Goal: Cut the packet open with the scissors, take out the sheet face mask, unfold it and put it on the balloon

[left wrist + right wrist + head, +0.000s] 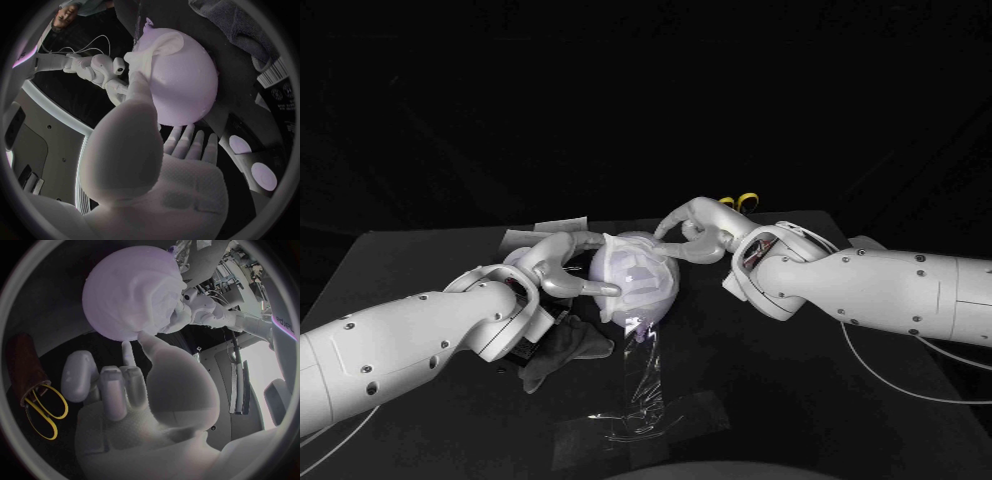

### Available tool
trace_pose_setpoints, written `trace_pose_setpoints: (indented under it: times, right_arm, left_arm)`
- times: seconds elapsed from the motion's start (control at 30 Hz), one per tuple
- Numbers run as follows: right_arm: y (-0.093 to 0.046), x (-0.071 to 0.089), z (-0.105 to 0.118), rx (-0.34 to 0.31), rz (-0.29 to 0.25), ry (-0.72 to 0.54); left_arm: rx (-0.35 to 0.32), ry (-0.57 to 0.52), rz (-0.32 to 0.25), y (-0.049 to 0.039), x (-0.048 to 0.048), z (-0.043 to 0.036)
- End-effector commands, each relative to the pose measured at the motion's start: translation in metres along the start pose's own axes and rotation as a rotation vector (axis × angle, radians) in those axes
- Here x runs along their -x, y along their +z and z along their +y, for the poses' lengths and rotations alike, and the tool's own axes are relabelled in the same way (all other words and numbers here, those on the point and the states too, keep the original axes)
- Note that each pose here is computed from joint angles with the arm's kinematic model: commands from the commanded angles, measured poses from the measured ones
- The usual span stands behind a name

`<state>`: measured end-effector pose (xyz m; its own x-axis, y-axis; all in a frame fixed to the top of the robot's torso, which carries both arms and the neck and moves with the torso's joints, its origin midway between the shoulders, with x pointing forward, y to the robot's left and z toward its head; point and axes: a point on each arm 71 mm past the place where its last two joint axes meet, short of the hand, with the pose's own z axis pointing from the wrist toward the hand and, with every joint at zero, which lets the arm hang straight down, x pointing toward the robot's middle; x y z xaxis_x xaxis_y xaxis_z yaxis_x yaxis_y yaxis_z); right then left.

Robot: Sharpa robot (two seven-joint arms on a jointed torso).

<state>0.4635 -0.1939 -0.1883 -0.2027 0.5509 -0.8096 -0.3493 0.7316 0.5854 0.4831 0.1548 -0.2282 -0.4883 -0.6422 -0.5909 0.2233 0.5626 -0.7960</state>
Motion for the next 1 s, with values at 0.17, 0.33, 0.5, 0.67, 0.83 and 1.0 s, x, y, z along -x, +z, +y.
trace_pose_setpoints:
  times: [0.17, 0.33, 0.5, 0.67, 0.83, 1.0]
  right_arm:
    - [0.0012, -0.0062, 0.0036, 0.020, 0.008, -0.053]
    - [0.0004, -0.0095, 0.0055, 0.032, 0.008, -0.065]
    - [-0.0006, -0.0112, 0.0073, 0.053, 0.000, -0.094]
    - [-0.0016, -0.0125, 0.0096, 0.080, -0.021, -0.144]
    - [-0.0017, -0.0129, 0.0106, 0.101, -0.035, -0.180]
    - [-0.0016, -0.0131, 0.0118, 0.119, -0.043, -0.196]
  left_arm:
    - [0.006, -0.008, 0.023, 0.0002, -0.0037, -0.0005]
    - [0.006, -0.008, 0.023, 0.0002, -0.0037, -0.0005]
    - [0.008, -0.010, 0.023, 0.0001, -0.0037, -0.0004]
    - [0.010, -0.014, 0.025, 0.0001, -0.0039, -0.0003]
    - [0.013, -0.017, 0.025, 0.0000, -0.0039, -0.0001]
    - [0.014, -0.018, 0.025, -0.0001, -0.0038, 0.0000]
